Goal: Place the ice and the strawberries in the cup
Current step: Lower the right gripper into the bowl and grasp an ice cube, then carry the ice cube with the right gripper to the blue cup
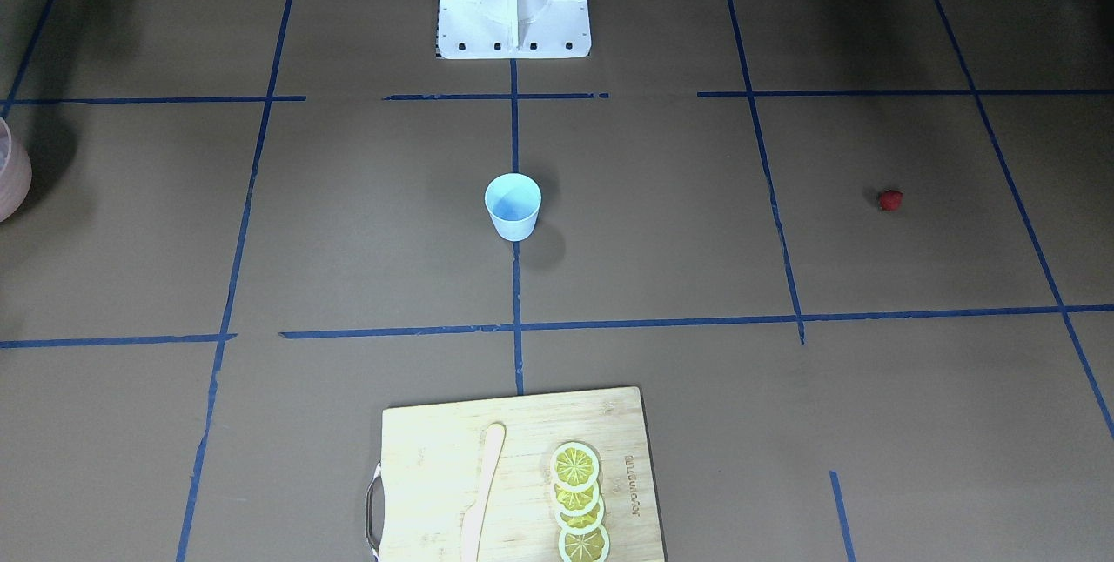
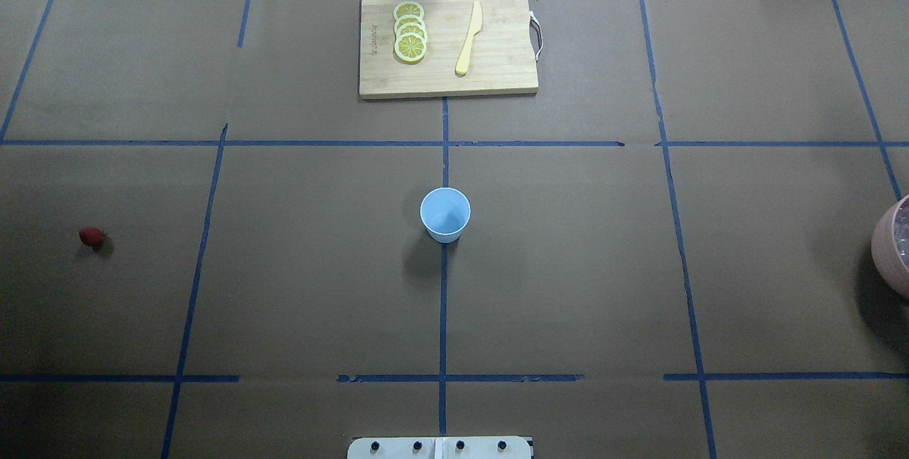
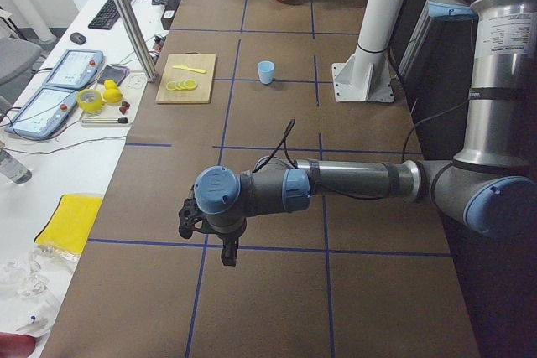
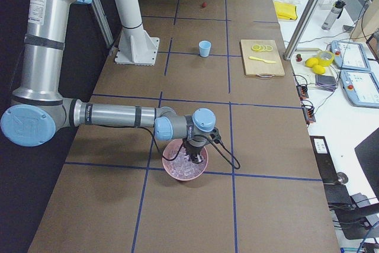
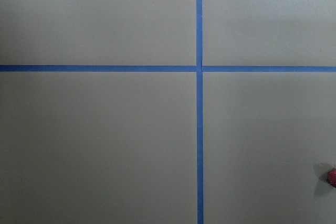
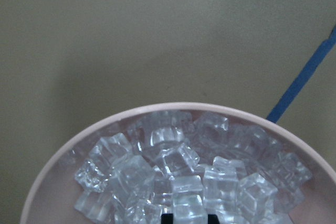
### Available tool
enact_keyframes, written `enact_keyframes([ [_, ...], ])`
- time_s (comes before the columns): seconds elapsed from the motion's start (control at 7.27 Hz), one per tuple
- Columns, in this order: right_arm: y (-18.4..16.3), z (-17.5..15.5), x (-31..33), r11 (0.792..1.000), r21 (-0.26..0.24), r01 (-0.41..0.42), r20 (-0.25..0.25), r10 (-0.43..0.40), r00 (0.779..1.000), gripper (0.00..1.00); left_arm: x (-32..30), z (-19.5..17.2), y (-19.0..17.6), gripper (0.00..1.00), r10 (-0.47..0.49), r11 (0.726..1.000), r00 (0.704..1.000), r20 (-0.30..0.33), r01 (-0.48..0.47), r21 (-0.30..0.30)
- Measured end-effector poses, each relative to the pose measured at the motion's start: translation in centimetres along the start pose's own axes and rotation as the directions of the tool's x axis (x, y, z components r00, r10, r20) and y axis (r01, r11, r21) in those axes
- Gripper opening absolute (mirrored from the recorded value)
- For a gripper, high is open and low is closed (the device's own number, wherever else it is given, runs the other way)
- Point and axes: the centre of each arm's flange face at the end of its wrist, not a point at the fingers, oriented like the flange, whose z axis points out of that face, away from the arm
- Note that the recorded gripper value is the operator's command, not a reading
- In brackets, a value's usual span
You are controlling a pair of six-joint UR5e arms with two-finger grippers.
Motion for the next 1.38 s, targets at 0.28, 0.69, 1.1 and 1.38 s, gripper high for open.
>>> enact_keyframes([
  [0.28,-0.7,-1.1,-0.8,1.0,0.024,0.017,0.003,-0.017,1.0,0.01,0.0,0.0,0.0,1.0,0.0,1.0,1.0,-0.001,0.0,0.0],
  [0.69,-3.1,-7.6,-4.4,0.998,0.068,0.01,-0.004,-0.009,1.0,0.01,-0.1,0.1,0.1,1.0,-0.004,1.0,1.0,-0.002,0.004,-0.003],
  [1.1,-7.7,-16.0,-8.2,0.993,0.117,-0.016,-0.024,0.018,1.0,0.0,-0.4,0.3,0.2,1.0,-0.009,1.0,1.0,-0.003,0.009,-0.007],
  [1.38,-12.3,-20.2,-10.5,0.989,0.14,-0.051,-0.024,0.055,0.998,0.0,-0.4,0.4,0.2,1.0,-0.01,1.0,1.0,-0.003,0.01,-0.008],
])
